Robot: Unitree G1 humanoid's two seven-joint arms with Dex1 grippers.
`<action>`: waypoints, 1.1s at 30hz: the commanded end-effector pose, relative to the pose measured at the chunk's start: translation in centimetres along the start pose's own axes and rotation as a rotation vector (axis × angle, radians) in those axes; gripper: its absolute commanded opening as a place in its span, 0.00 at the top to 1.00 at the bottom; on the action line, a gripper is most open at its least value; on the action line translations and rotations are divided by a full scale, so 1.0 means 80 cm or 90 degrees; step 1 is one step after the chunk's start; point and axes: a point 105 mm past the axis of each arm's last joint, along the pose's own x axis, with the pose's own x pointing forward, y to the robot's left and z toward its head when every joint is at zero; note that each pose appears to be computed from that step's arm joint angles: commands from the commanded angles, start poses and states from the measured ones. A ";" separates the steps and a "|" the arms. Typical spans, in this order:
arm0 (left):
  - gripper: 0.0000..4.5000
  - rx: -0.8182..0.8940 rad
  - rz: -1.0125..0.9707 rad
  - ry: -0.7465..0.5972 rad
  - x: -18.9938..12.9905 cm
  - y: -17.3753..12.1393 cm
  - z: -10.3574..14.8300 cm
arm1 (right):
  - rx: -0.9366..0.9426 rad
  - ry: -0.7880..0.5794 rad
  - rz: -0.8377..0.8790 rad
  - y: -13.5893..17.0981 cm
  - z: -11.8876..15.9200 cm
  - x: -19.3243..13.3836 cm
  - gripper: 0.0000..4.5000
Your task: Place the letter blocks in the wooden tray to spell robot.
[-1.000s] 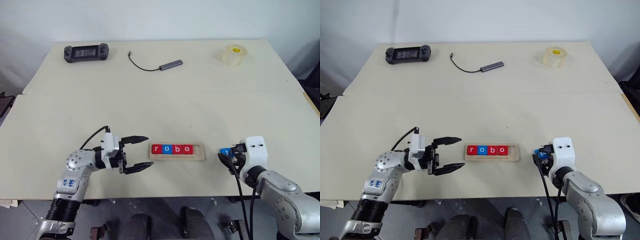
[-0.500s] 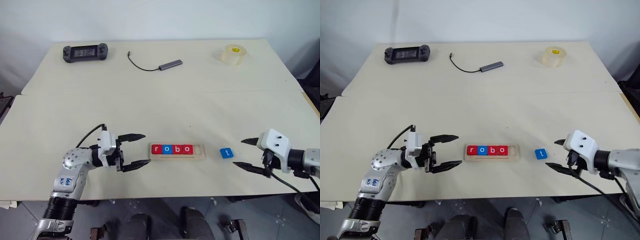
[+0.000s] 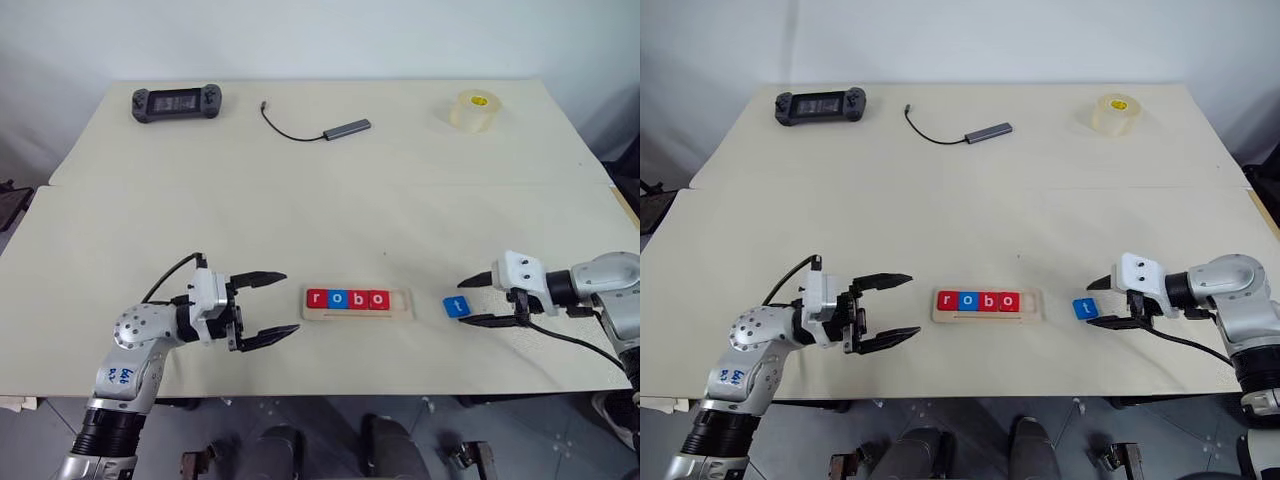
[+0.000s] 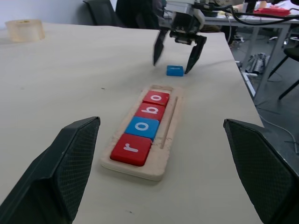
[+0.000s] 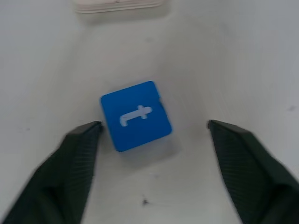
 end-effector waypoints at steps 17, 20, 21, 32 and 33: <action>0.00 0.021 0.020 -0.013 0.004 -0.001 0.012 | -0.011 -0.072 0.019 -0.008 0.091 0.040 0.67; 0.00 0.020 0.022 -0.012 0.004 -0.002 0.013 | -0.010 -0.067 0.027 -0.004 0.089 0.048 0.67; 0.00 0.020 0.023 -0.012 0.004 -0.002 0.013 | -0.017 -0.066 0.032 -0.002 0.088 0.051 0.67; 0.00 0.021 0.030 -0.012 0.006 -0.004 0.016 | -0.011 -0.098 0.064 0.013 0.098 0.055 0.15; 0.00 0.021 0.030 -0.012 0.006 -0.004 0.016 | -0.009 -0.104 0.060 0.012 0.100 0.053 0.06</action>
